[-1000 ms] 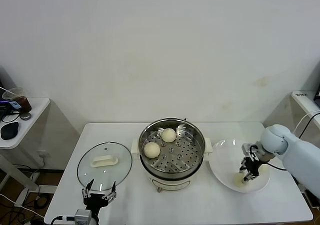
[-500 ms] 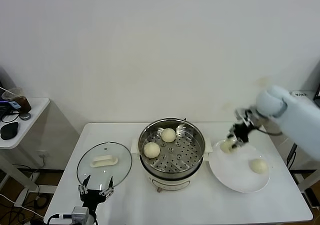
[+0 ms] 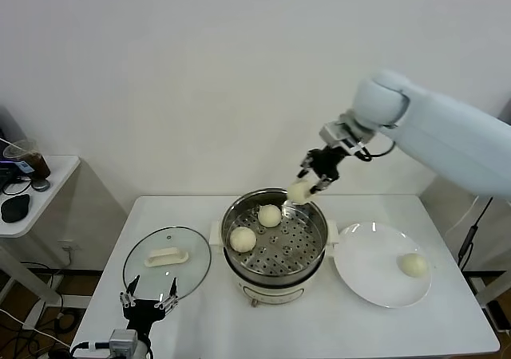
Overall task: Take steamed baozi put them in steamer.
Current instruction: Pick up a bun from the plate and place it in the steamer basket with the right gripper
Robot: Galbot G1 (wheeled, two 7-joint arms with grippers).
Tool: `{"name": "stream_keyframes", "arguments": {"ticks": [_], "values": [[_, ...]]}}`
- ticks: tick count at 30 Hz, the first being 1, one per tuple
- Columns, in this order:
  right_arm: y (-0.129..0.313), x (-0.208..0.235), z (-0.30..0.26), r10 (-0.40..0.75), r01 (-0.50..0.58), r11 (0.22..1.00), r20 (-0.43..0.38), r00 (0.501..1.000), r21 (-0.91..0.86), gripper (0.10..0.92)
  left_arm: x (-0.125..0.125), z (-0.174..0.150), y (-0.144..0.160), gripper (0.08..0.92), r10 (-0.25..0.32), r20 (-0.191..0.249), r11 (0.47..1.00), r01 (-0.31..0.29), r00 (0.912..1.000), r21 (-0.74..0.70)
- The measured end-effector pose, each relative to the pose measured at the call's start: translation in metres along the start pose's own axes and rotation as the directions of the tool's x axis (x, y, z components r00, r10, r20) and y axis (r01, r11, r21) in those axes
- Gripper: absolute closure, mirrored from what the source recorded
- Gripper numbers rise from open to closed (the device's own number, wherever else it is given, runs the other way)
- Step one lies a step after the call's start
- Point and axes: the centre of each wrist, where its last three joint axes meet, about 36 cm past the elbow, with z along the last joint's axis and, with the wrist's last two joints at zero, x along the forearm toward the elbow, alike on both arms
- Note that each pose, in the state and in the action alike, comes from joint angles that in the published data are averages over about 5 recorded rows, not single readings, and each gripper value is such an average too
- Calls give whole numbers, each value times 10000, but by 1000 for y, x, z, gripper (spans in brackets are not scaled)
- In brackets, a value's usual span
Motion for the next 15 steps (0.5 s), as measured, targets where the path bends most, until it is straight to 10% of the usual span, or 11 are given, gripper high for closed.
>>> {"name": "stream_keyframes", "arguments": {"ticks": [15], "values": [[-14, -79, -54, -1541, 1221, 7940, 30, 9880, 5955, 604, 3, -3, -5, 177, -129, 67, 9997, 128, 9999, 191]]}}
